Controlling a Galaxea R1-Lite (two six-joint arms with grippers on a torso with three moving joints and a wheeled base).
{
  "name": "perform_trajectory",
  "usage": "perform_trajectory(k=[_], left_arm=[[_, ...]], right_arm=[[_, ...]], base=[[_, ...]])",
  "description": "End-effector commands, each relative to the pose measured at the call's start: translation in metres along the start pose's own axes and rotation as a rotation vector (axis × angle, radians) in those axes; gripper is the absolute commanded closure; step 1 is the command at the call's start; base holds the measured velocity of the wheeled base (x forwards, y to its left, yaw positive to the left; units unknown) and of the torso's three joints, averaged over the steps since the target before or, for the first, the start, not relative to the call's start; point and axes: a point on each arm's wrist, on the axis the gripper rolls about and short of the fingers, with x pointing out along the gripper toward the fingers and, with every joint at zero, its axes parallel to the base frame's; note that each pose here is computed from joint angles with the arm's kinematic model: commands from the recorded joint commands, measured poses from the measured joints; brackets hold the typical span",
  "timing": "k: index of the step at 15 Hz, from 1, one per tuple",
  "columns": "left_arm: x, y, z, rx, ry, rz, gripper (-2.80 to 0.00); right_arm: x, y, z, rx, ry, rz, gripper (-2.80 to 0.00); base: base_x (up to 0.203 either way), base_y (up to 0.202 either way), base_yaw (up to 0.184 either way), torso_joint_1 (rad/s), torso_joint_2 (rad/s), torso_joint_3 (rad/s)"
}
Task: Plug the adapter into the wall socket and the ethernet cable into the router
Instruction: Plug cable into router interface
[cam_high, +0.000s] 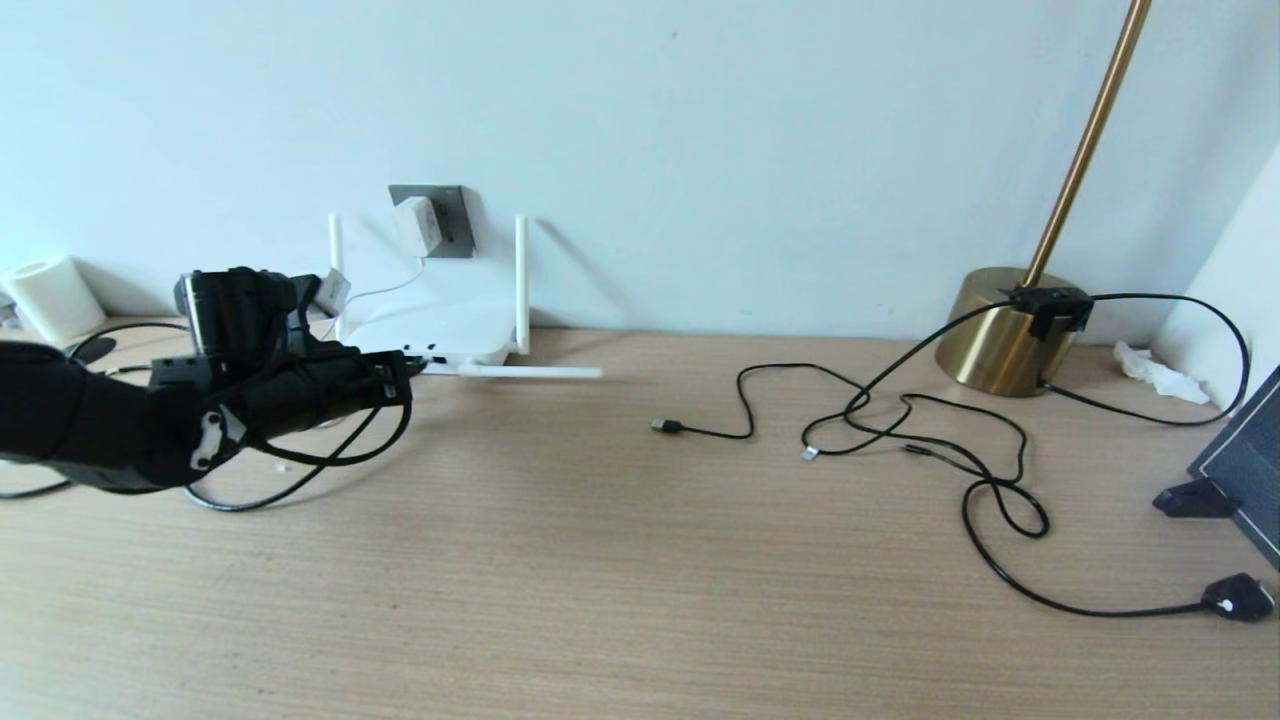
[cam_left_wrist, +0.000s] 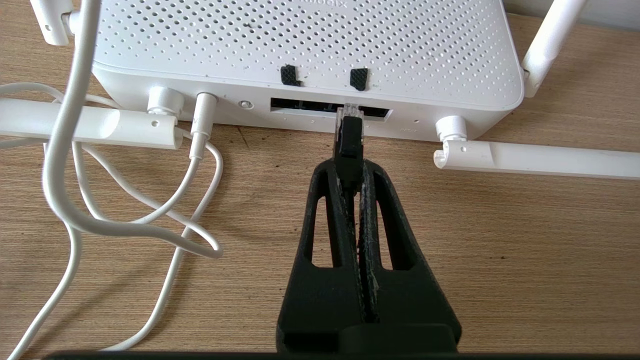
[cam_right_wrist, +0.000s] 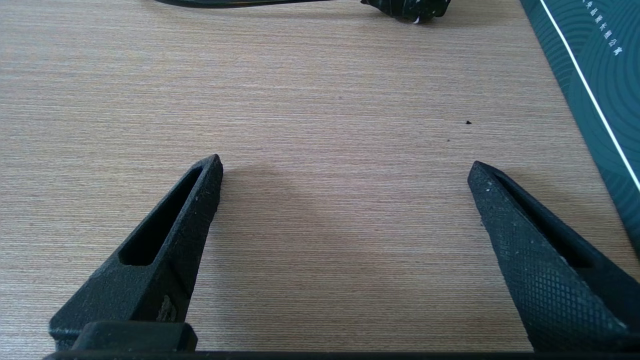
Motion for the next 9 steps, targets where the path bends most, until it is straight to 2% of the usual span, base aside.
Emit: perform_trajectory(k=[1,9], left_arm=[[0.0038,0.0004,-0.0012,-0.001,0.000,-0.001,0.00],[0.0040,-0.0007,-0.0009,0.000,-0.001,-0.005,0.00]], right_arm=[[0.0005,0.0001,-0.0021,0.000,0.007,0.001,-2.80],[0.0005,0.0001,-0.0021,0.000,0.007,0.001,-2.80]], base=[[0.000,0.000,0.000,0.000,0.00,0.000],[0.000,0.000,0.000,0.000,0.00,0.000]])
